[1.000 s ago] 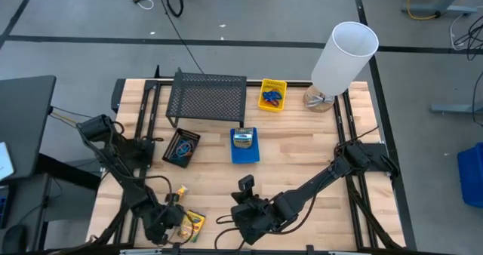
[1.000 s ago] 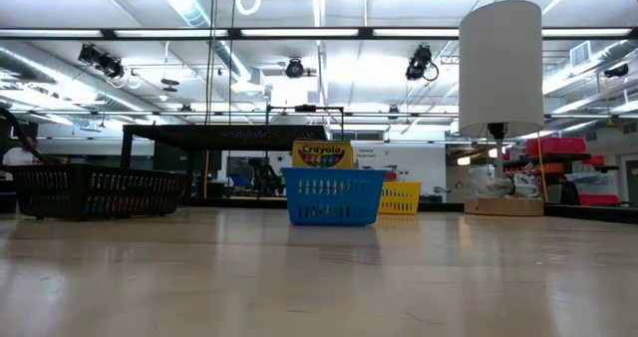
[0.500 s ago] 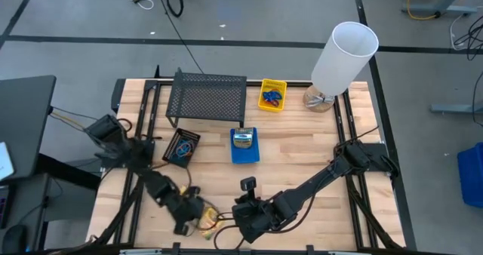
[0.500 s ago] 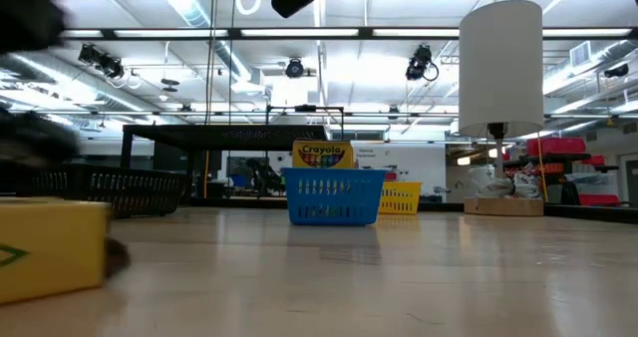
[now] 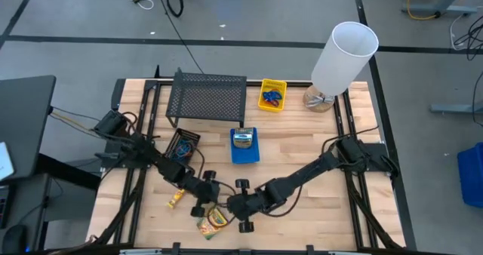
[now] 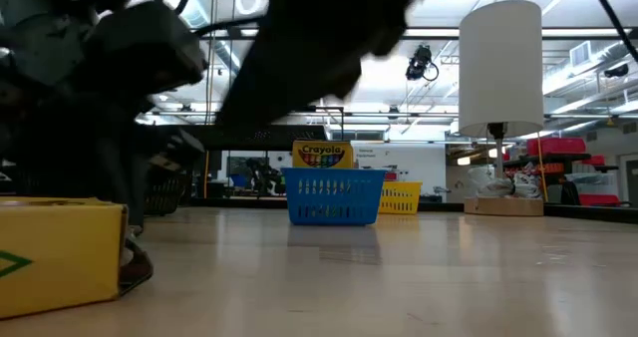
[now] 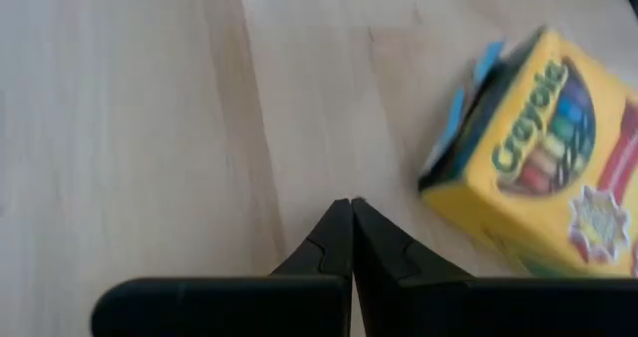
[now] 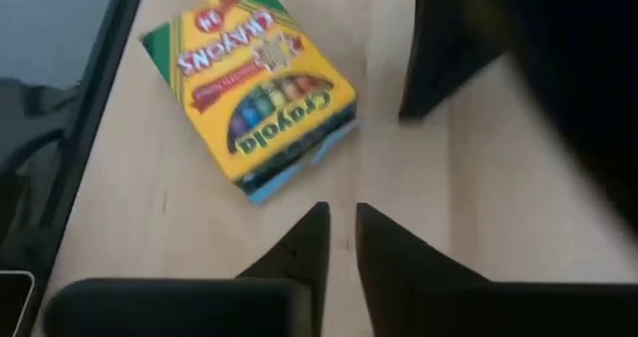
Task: Pick & Place Office Desk Supplies
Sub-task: Put the large yellow crayon box into the blue bin
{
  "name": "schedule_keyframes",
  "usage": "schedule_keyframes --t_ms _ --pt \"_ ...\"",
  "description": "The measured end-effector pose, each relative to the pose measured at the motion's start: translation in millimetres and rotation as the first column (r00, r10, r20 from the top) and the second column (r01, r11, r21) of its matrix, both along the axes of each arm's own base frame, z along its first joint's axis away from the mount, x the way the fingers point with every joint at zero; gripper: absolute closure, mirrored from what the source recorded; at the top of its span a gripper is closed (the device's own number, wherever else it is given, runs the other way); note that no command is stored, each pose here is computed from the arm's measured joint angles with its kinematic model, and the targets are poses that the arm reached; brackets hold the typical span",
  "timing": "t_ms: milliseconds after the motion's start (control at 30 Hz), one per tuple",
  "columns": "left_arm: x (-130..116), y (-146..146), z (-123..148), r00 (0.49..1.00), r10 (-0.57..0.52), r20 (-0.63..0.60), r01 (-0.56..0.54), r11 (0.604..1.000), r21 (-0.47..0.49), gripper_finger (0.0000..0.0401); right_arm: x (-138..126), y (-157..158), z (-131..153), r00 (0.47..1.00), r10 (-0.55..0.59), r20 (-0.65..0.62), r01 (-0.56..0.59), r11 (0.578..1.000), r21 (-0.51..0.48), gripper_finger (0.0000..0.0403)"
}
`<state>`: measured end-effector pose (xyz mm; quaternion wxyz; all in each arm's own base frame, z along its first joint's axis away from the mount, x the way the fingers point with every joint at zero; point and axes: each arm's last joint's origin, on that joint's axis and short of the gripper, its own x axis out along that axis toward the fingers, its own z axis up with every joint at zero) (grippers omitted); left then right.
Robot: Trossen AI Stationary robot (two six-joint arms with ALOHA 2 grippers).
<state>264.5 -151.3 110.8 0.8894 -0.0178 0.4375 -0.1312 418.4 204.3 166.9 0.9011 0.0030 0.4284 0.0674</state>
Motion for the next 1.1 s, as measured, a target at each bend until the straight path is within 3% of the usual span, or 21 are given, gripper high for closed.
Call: schedule_keyframes --t_ms 333,567,767,1100 --pt "-34.2 -14.8 11.1 0.984 -0.031 -0.174 0.032 0.999 0.004 0.04 12.2 -10.8 -2.0 0.999 0.005 0.033 -0.014 0.961 0.277 0.0238" --pt "-49.1 -34.3 10.8 0.985 -0.013 -0.17 0.012 1.0 -0.007 0.04 21.2 -15.6 -15.1 0.999 -0.031 -0.016 0.035 0.91 0.413 0.022" --pt "-55.3 -41.8 11.4 0.991 -0.003 -0.133 0.006 1.0 0.025 0.0399 26.9 -19.5 -29.3 0.997 -0.062 -0.048 0.077 0.887 0.455 0.022" --pt "-55.1 -41.4 11.7 0.995 0.028 -0.093 -0.022 0.998 0.065 0.0398 32.2 -22.3 -45.1 0.993 -0.106 -0.052 0.118 0.886 0.449 0.022"
